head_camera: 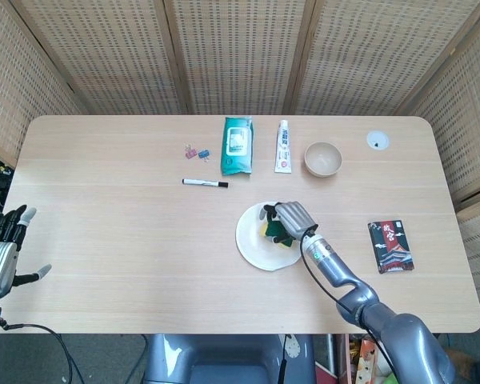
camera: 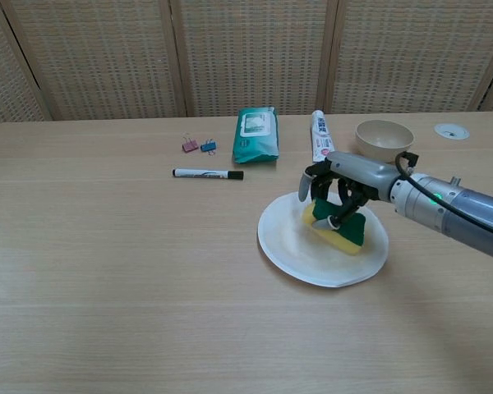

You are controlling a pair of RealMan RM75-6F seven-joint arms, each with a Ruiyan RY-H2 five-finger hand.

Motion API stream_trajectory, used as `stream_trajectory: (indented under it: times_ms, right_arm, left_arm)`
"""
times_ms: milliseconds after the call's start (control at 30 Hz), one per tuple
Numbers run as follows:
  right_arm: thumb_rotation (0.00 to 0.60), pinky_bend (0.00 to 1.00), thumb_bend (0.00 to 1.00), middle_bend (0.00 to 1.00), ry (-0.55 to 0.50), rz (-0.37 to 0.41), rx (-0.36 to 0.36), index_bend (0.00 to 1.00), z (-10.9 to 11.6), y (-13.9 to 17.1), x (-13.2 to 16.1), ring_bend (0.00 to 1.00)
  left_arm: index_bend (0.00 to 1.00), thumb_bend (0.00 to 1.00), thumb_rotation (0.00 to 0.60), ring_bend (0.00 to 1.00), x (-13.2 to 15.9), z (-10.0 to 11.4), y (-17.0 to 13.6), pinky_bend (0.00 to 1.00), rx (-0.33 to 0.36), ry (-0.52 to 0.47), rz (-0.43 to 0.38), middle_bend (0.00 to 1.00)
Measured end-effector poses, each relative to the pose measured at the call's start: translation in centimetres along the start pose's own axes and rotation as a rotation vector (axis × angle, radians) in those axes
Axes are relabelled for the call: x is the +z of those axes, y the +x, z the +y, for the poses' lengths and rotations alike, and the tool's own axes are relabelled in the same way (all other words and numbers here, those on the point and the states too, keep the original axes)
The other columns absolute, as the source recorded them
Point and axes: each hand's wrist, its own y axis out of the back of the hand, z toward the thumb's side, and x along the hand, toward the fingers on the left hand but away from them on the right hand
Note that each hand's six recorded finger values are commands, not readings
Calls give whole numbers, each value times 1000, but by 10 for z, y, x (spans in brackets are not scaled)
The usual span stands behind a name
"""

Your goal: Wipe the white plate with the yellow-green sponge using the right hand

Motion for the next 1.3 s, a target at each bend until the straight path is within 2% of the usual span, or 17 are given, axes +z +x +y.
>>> stream_trajectory:
  times_ms: [267, 467, 567, 733, 900, 1033, 1200, 1233, 1300]
  right_arm:
    - [600, 614, 214, 541, 10, -11, 31, 425, -15, 1, -1, 425]
    - [600, 614, 214, 541, -6, 4, 0, 425, -7, -1, 2, 425]
    - [600, 614, 214, 541, -7, 26, -38, 425, 8, -1, 3, 425]
    - [600, 614, 214, 541, 36, 56, -121, 426, 51, 1, -1, 425]
    - [600, 614, 214, 541, 136, 11, -169, 426, 92, 8, -24, 425]
    - [600, 614, 214, 541, 173, -59, -145, 426, 95, 16, -46, 425]
    - [600, 608, 214, 540, 233, -140, -69, 426, 82, 29, -74, 425]
    - [600, 579, 212, 519, 249, -148, -52, 421, 79, 31, -78, 424]
    - [600, 449, 192, 399, 272, -159, -23, 339, 72, 34, -83, 362]
  left_arm:
    - [0, 0, 600, 0, 1, 0, -1, 0, -1, 2, -4, 0]
    - [0, 0, 600, 0, 1, 1, -2, 0, 6, -2, -4, 0]
    - [0, 0, 600, 0, 1, 2, -3, 0, 6, -5, -4, 0]
    - [0, 0, 600, 0, 2, 3, -3, 0, 9, -10, -8, 0]
    - [0, 0, 600, 0, 3, 5, -5, 0, 12, -12, -14, 0]
    - [0, 0, 600, 0, 5, 7, -6, 0, 21, -11, -22, 0]
    - [0, 0, 600, 0, 6, 7, -7, 0, 20, -13, -28, 0]
    - [0, 0, 600, 0, 6, 7, -7, 0, 20, -12, -28, 0]
    - [0, 0, 600, 0, 7, 7, -7, 0, 21, -12, -29, 0]
